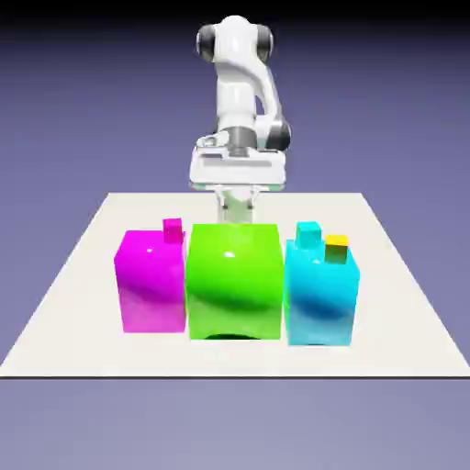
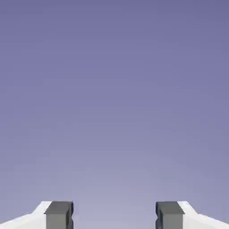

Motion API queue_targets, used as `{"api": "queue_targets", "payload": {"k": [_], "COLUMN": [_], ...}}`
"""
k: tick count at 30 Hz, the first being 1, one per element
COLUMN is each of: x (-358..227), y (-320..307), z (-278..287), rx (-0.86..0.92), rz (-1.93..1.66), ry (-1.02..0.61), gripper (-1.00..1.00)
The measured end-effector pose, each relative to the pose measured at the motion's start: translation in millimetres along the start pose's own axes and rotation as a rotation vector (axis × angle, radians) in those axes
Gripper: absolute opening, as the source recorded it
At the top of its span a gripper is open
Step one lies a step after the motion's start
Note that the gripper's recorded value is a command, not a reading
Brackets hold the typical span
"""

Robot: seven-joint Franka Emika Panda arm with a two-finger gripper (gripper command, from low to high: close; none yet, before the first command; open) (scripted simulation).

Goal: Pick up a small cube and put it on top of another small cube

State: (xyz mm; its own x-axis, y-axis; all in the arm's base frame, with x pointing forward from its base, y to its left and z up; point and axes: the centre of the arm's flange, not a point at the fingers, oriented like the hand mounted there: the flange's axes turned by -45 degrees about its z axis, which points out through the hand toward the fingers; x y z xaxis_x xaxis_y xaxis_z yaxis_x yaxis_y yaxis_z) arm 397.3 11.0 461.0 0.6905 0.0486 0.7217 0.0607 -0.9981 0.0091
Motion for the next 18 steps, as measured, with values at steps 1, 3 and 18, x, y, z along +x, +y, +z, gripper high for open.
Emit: {"api": "queue_targets", "payload": {"k": [1, 3, 18], "x": [0.1, -0.6, -49.3], "y": [-10.0, -30.8, -207.8], "z": [6.4, 18.8, 88.3], "rx": [0.024, 0.071, 0.395], "rz": [-0.048, -0.144, -0.917], "ry": [-0.012, -0.033, -0.122], "gripper": [0.0, 0.0, 0.0]}}
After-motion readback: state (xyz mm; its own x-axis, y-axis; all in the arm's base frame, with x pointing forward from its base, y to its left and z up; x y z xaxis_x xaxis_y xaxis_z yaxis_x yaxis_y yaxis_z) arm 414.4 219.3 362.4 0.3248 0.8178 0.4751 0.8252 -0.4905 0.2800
